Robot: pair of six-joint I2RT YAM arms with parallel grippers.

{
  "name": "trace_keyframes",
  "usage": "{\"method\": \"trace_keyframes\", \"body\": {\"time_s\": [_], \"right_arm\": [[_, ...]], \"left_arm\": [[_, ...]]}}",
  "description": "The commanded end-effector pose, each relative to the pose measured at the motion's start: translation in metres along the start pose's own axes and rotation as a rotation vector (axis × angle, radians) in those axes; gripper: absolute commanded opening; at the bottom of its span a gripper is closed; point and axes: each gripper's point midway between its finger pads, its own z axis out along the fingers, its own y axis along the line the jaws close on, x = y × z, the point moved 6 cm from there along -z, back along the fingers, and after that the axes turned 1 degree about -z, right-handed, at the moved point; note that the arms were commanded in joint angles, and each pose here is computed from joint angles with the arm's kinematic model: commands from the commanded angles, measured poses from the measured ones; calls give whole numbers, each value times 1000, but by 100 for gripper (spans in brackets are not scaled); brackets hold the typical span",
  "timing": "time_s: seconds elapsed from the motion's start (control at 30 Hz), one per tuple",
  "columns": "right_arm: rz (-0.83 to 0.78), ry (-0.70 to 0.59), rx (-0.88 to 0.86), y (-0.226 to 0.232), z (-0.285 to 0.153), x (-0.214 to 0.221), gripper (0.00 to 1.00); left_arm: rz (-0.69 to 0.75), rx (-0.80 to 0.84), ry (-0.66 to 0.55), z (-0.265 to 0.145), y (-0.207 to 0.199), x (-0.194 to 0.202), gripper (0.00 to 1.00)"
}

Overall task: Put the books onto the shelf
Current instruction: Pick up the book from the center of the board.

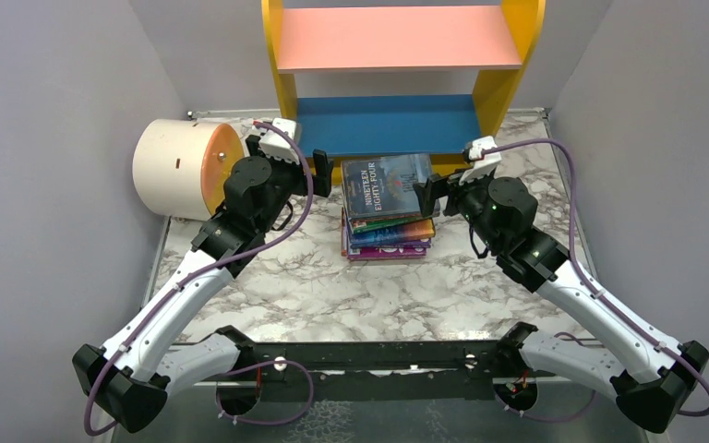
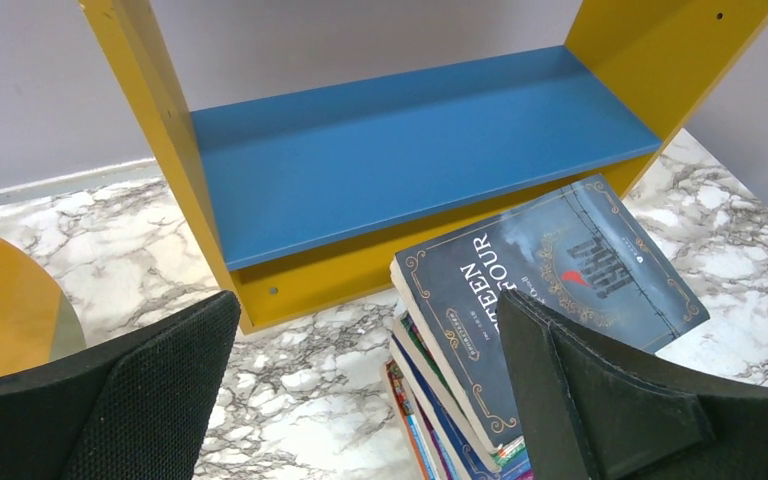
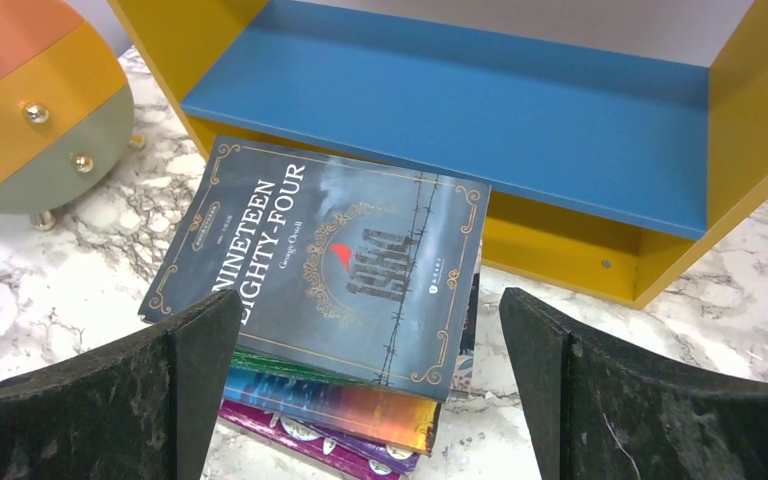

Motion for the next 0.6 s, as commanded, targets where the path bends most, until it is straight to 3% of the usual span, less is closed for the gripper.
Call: {"method": "trace_keyframes", "body": {"time_s": [0.0, 0.33, 0.57], "right_arm": [[-43, 9, -62, 6, -2, -8, 100], [-91, 122, -305, 42, 9, 15, 92], [-2, 186, -90, 25, 13, 29, 100]], "left_arm": [[9, 35, -24, 0, -4, -5, 96], [5, 66, 90, 1, -7, 26, 95], [-37, 77, 102, -1, -8, 41, 94]]}}
